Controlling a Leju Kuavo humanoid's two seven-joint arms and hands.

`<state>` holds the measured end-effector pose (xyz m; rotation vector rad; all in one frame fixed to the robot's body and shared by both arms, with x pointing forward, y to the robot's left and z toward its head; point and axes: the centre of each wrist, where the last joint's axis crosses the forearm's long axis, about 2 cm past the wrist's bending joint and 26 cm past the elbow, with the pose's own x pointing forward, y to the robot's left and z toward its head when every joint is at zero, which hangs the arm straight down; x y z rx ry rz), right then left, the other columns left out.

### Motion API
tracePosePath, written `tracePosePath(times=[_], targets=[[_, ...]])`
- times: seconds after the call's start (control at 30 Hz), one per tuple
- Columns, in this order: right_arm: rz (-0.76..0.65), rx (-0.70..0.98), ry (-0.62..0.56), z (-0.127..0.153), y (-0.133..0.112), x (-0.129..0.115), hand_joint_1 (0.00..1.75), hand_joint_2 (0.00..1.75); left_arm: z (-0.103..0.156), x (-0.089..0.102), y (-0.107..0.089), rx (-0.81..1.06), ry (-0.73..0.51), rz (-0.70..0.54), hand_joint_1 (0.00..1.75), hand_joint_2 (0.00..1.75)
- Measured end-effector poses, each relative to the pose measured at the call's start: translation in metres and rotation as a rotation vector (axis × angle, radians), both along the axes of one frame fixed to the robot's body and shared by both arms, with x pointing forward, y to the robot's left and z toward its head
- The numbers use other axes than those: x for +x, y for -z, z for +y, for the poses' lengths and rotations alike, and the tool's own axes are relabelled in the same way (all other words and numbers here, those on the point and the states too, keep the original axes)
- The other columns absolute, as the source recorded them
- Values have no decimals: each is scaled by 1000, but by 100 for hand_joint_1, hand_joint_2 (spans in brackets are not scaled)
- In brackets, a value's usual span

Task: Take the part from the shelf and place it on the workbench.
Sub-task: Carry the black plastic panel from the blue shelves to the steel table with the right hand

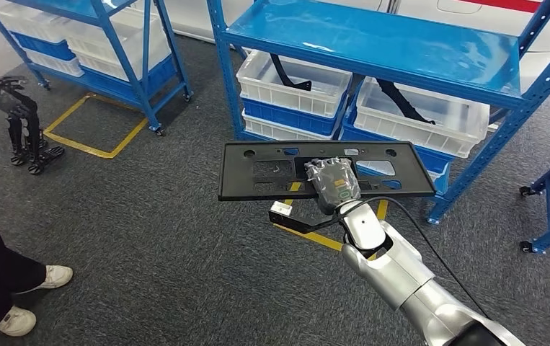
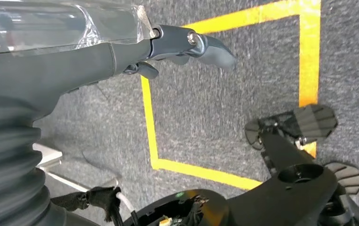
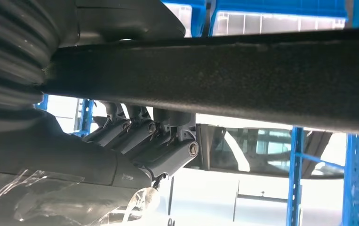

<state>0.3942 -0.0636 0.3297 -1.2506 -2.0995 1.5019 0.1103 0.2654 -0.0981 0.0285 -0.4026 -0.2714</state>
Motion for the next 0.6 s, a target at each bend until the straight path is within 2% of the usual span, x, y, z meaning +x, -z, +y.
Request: tracePosePath(times=[0.6], targets=[[11, -20, -1, -3, 6, -3, 175, 175, 4, 5, -1, 35, 28, -41, 0, 175]])
